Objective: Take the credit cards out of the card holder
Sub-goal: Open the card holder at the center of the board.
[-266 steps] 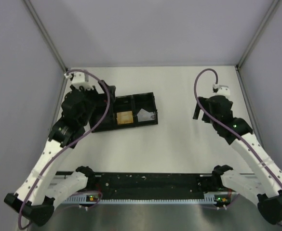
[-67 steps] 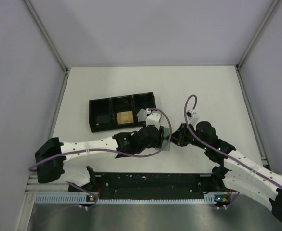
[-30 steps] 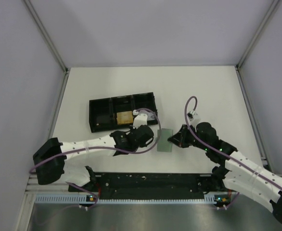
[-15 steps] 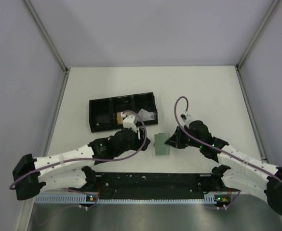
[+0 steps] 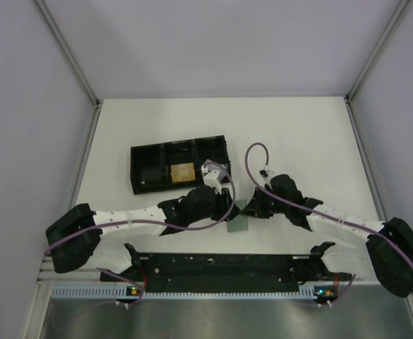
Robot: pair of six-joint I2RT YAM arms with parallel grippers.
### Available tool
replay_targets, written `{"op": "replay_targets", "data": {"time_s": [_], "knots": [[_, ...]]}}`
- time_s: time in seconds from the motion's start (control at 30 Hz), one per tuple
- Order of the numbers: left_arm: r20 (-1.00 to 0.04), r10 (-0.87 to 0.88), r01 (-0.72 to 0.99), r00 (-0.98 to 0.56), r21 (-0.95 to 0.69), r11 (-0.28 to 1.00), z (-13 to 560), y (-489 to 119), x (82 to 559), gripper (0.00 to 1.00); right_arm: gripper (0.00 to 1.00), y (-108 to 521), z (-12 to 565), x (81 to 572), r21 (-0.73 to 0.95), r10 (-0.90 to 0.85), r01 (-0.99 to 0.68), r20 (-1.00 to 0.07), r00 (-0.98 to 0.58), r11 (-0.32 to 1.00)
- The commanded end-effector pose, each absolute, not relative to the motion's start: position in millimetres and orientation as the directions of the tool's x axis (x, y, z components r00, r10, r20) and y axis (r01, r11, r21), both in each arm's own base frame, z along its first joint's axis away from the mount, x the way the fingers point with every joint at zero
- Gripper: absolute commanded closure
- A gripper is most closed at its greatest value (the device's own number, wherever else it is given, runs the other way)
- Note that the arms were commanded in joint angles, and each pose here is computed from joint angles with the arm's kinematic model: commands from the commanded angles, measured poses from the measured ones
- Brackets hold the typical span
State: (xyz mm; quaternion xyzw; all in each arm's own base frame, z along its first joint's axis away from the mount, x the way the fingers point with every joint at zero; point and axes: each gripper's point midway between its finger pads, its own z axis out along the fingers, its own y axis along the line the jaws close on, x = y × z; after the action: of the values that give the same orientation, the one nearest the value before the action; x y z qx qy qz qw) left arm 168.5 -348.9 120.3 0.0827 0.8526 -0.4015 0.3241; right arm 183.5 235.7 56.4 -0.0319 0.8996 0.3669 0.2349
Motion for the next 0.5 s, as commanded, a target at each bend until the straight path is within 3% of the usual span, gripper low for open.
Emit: {"op": "replay_targets", "data": {"time_s": [0.0, 0.27, 0.47], "knots": [[-0.584, -0.186, 0.363, -0.79, -0.69, 0.626, 126.6, -366.9, 184.6, 0.61, 1.0, 235.7, 56.8, 189.9, 0.637, 0.098, -0.266, -0.476, -0.874, 0.723], [-0.573, -0.218, 0.25, -0.79, -0.627, 0.738, 87.2, -345.6, 205.0, 0.64, 1.0, 225.0, 48.9, 193.6, 0.577, 0.069, -0.265, -0.492, -0.868, 0.773], [-0.527, -0.239, 0.158, -0.816, -0.6, 0.785, 59.4, -327.4, 207.2, 0.81, 0.96, 212.1, 49.7, 196.7, 0.502, 0.035, -0.259, -0.504, -0.863, 0.825]]}}
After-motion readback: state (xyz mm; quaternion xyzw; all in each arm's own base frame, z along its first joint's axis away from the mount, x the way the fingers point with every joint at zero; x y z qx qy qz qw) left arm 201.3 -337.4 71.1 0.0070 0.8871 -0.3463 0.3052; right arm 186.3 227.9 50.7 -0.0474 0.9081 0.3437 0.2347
